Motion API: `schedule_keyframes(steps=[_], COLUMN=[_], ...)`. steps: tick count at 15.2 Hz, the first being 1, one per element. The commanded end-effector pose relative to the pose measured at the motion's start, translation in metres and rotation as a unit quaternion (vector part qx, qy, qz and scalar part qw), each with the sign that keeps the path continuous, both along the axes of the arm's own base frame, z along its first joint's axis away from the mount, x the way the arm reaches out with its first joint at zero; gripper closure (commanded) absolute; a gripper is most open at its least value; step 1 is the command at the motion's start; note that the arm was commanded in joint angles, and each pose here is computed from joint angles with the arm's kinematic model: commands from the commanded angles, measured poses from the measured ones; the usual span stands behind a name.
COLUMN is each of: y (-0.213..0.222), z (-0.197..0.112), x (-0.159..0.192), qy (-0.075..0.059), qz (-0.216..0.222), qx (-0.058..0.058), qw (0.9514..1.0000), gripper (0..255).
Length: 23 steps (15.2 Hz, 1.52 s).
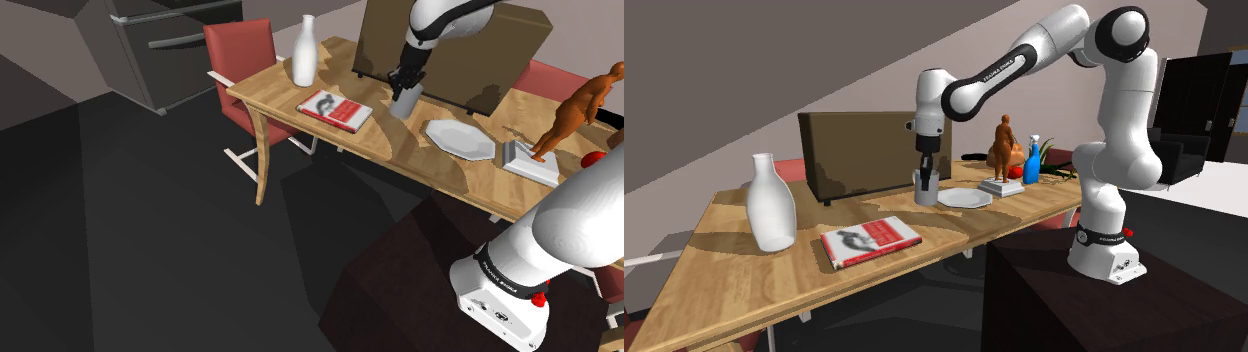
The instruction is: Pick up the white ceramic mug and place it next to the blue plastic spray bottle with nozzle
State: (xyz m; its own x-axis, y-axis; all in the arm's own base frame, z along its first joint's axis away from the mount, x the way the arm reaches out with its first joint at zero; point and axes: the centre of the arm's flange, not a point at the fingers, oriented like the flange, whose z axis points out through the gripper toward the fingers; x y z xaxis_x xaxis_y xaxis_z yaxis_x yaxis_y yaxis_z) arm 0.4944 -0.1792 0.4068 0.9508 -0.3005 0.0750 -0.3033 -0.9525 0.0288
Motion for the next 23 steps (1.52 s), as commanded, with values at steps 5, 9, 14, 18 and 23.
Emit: schedule_keyframes(steps=[5,9,14,18,23], y=[0.001,0.001,0.001,0.001,0.001], z=[0.031,0.052,0.078,0.099,0.126], x=[0.000,0.000,0.000,0.000,0.000], qy=[0.000,0.000,0.000,0.000,0.000], qz=[0.000,0.000,0.000,0.000,0.000], qx=[0.000,0.000,0.000,0.000,0.000], qw=[1.0000,1.0000,1.0000,1.0000,1.0000], gripper=[255,255,255,255,255])
